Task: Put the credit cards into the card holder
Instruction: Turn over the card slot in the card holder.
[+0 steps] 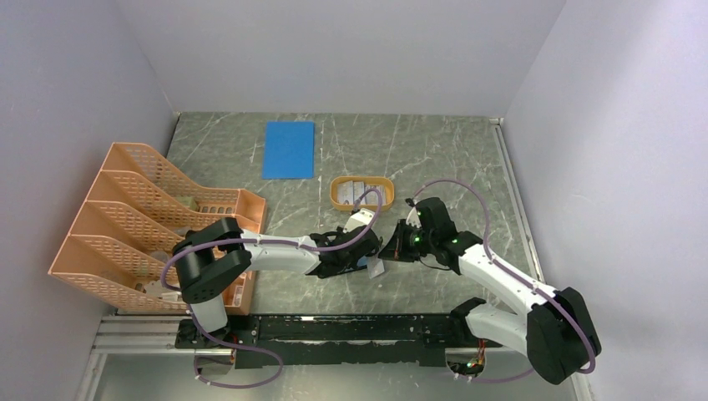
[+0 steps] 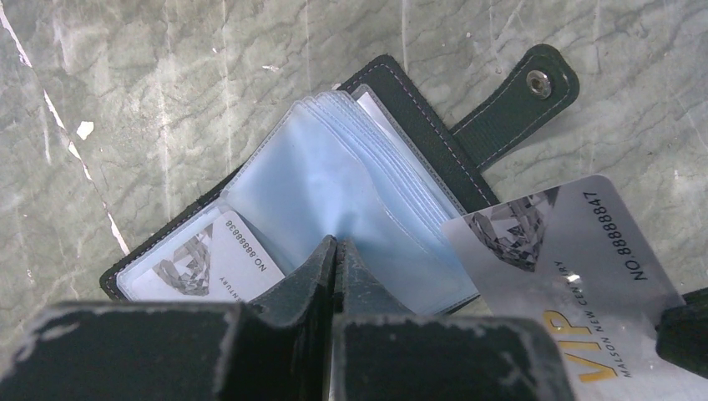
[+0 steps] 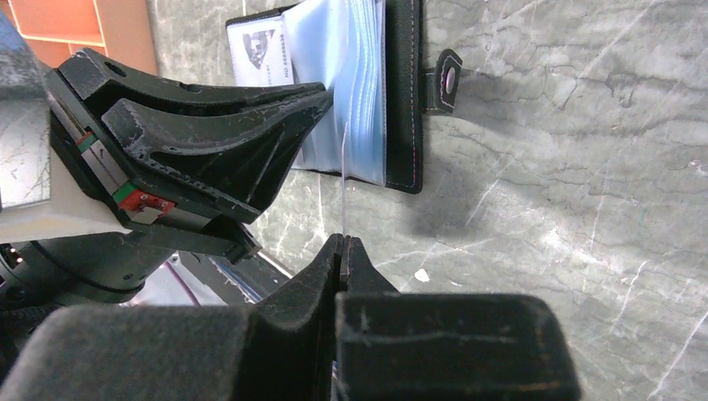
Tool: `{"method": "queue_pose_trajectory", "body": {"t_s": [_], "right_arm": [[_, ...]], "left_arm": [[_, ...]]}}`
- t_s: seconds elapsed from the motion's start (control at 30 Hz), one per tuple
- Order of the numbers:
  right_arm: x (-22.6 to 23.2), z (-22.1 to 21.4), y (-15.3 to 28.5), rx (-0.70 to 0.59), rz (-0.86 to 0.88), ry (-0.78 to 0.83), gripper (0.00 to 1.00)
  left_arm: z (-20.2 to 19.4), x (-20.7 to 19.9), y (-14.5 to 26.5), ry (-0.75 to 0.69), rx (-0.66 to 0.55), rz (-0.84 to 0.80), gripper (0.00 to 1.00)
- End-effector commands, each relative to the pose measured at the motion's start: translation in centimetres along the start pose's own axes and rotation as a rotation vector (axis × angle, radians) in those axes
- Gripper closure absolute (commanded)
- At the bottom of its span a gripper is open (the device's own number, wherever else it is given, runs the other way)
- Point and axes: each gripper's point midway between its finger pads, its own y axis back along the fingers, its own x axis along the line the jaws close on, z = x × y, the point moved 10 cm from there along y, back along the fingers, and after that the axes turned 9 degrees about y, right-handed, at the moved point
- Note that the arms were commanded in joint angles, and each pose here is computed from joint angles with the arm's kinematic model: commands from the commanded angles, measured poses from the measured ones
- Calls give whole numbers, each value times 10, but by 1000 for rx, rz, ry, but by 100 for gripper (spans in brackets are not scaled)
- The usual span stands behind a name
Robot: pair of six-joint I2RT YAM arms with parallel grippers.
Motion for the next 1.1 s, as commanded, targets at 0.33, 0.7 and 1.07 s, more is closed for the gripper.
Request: {"method": "queue_pose_trajectory", "body": {"t_s": [0.33, 0.7, 1.07], "right_arm": [[0, -5, -8, 26, 48, 0, 100], [8, 0, -18, 27, 92, 2, 100], [15, 7, -29, 22, 117, 20, 100]], "left_arm": [[-36, 31, -2, -95, 162, 127, 95], [-16, 24, 14, -57, 127, 108, 95], [26, 24, 61, 26, 31, 62, 74]]}}
